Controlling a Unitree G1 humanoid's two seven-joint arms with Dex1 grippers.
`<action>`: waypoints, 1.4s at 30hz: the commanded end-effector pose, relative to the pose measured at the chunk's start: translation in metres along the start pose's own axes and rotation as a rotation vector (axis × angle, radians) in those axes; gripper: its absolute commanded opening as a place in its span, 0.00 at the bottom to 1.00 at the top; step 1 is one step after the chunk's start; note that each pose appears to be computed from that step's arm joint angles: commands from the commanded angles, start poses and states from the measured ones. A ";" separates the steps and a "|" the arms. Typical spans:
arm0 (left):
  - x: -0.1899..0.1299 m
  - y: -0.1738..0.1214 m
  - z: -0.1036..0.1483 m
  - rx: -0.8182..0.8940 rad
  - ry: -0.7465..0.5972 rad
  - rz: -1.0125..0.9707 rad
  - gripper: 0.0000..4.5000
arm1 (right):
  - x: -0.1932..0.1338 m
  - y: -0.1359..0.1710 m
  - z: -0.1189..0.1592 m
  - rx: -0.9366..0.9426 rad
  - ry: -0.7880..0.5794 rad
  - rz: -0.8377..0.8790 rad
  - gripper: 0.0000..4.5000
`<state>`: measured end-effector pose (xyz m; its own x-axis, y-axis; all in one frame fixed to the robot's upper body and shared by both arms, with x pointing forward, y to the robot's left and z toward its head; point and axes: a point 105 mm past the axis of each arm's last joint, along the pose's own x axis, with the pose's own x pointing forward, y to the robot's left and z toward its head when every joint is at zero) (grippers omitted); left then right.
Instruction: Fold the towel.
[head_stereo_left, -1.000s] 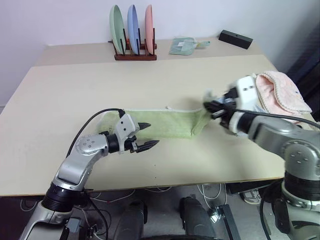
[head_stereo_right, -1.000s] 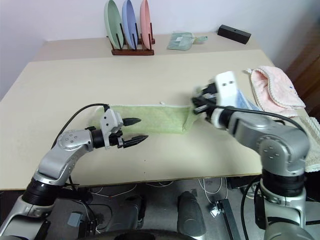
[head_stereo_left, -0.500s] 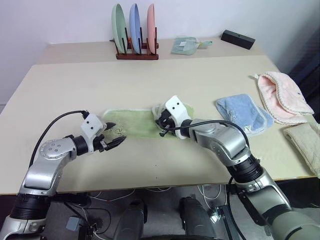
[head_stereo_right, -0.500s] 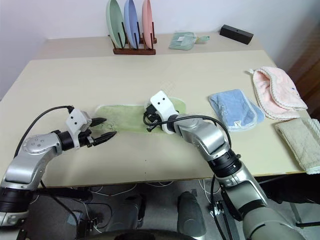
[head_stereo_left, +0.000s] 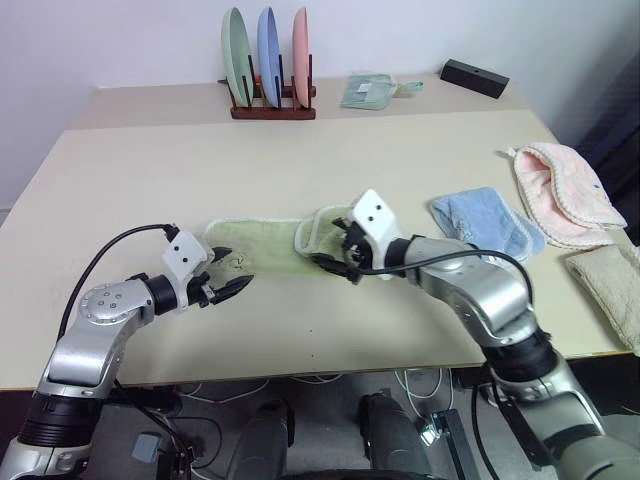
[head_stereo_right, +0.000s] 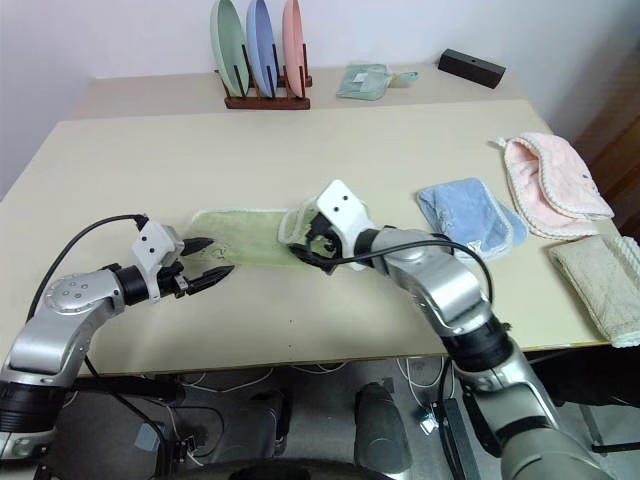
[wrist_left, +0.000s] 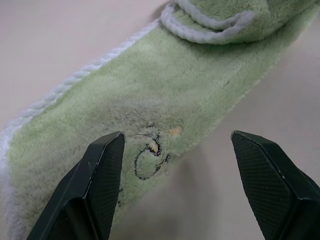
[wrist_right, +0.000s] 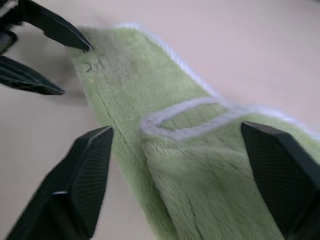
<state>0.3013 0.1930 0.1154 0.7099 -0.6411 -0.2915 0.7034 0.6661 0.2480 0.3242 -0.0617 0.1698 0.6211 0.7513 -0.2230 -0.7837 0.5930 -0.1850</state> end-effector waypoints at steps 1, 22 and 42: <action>-0.003 0.003 0.007 0.014 -0.022 0.013 0.77 | -0.013 -0.029 0.021 -0.024 -0.093 -0.125 0.71; -0.021 -0.007 -0.009 -0.115 -0.008 0.094 0.77 | 0.045 -0.020 -0.068 -0.095 0.034 -0.072 0.09; -0.015 0.008 -0.024 -1.058 -0.149 0.446 1.00 | 0.002 0.009 0.037 -0.360 -0.241 0.086 0.99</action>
<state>0.2948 0.2182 0.1013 0.9351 -0.2705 -0.2290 0.0900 0.8062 -0.5847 0.3275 -0.0477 0.1970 0.5273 0.8485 -0.0458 -0.7640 0.4498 -0.4625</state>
